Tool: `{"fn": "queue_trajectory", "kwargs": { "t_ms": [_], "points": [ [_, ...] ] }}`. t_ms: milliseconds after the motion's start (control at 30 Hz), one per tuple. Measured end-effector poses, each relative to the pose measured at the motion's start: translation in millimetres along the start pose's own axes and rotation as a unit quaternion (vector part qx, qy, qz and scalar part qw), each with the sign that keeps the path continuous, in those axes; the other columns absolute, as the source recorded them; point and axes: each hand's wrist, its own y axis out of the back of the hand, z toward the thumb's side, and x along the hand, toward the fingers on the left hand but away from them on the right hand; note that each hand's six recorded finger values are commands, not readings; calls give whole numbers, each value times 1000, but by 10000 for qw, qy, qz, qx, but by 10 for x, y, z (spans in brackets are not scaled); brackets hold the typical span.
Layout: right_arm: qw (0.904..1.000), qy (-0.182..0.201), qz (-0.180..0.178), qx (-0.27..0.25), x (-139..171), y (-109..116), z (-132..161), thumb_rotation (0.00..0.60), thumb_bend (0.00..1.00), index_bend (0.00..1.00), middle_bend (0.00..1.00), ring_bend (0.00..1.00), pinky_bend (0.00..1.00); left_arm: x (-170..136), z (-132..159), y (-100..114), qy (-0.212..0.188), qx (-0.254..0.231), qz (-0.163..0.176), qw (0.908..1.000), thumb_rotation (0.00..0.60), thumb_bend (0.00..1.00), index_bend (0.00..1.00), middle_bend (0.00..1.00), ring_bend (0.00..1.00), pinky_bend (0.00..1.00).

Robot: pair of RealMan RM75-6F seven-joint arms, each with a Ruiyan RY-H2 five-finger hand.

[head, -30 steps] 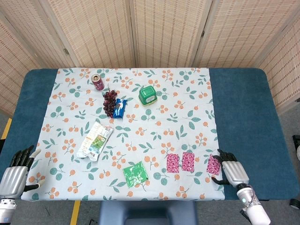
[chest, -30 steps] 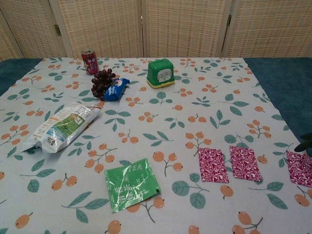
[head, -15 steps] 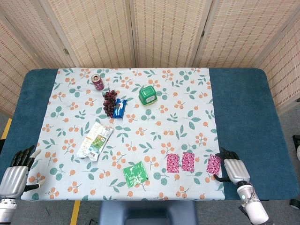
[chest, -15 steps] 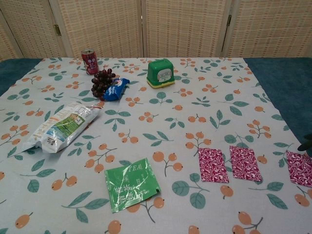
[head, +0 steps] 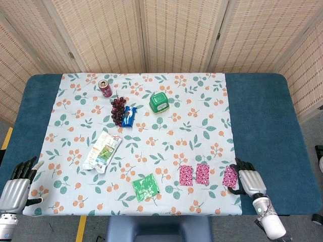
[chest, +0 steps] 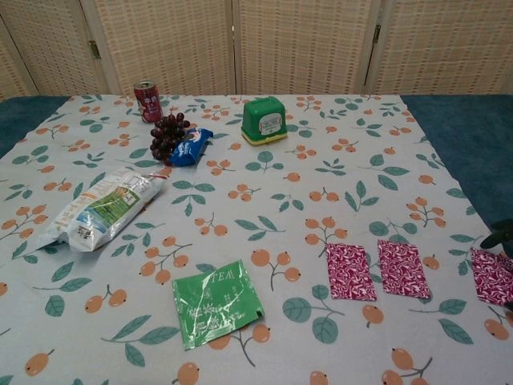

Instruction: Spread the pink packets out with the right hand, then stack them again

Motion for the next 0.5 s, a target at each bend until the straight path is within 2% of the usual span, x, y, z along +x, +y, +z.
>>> {"fn": "queue_trajectory", "kwargs": {
  "t_ms": [500],
  "points": [
    [9999, -45, -53, 78, -6, -66, 3, 447, 305, 152, 0, 0, 0, -3, -21, -33, -3, -21, -39, 10000, 600, 168, 141, 0, 28, 0]
  ]
}}
